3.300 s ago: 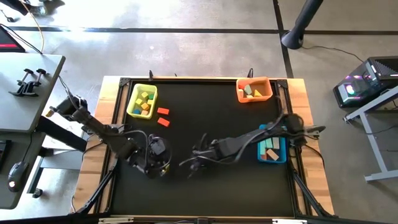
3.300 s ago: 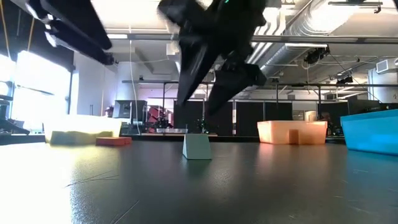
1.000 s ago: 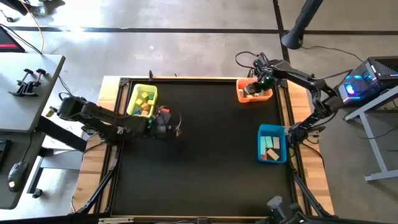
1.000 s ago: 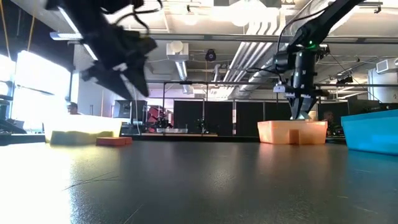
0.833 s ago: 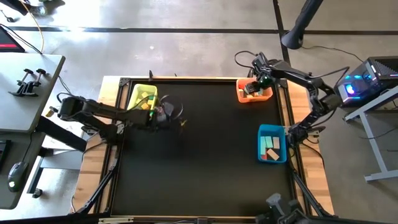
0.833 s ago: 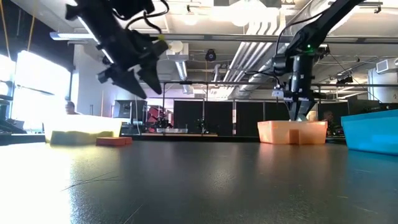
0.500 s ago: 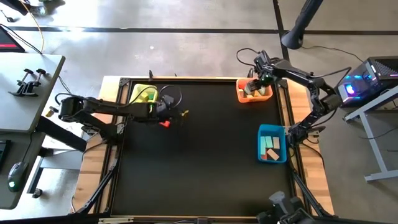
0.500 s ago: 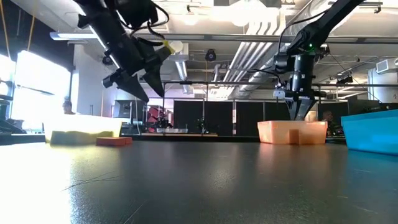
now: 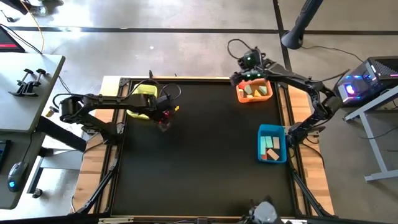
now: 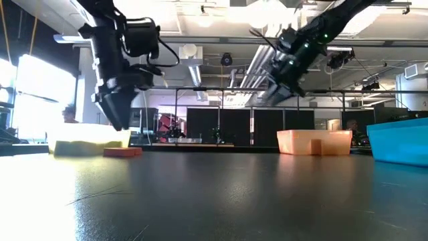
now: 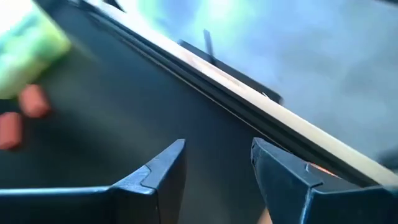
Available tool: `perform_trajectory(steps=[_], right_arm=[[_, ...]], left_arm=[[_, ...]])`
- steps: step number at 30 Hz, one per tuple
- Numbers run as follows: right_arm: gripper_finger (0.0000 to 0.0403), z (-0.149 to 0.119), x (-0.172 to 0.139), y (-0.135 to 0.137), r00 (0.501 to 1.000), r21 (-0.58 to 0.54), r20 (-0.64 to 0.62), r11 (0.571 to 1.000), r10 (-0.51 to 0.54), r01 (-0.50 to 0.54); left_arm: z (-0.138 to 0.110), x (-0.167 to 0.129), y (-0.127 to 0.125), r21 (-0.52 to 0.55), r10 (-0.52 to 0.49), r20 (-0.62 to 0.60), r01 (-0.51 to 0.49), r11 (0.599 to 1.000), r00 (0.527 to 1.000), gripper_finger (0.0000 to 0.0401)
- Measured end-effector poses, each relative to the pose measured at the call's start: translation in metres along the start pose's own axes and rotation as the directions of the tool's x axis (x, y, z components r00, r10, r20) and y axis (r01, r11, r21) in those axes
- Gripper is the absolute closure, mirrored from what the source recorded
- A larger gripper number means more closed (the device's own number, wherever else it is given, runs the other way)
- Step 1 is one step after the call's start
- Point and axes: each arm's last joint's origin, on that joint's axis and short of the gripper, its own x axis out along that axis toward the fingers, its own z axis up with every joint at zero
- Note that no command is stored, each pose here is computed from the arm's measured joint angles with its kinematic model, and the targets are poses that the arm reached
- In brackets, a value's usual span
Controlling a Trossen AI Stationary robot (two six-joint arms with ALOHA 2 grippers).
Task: Sort blocks by size
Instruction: Put the orange rectangle block into the blue bin
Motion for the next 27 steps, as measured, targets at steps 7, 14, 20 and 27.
perform_trajectory(steps=[7, 14, 20, 27], right_arm=[[0.0225, 0.006, 0.003, 0.031, 0.992, -0.084, 0.100, 0.994, 0.079, -0.071], [0.0224, 0.003, 0.004, 0.038, 0.991, -0.096, 0.083, 0.990, 0.107, -0.099], [0.0224, -0.003, 0.004, 0.041, 0.994, -0.086, 0.034, 0.991, 0.105, -0.102], [0.0224, -0.007, 0.005, 0.052, 0.990, -0.109, 0.007, 0.984, 0.142, -0.140]], left_arm=[[-0.001, 0.002, -0.001, 0.543, 0.033, 0.009, -0.032, 0.839, 0.999, 0.0181], [-0.010, 0.022, 0.001, 0.713, -0.002, 0.058, -0.040, 0.700, 0.998, 0.0181], [-0.018, 0.032, 0.001, 0.719, -0.035, 0.061, -0.020, 0.694, 0.998, 0.0181], [-0.030, 0.043, 0.001, 0.660, -0.109, 0.040, 0.056, 0.749, 0.993, 0.0193]])
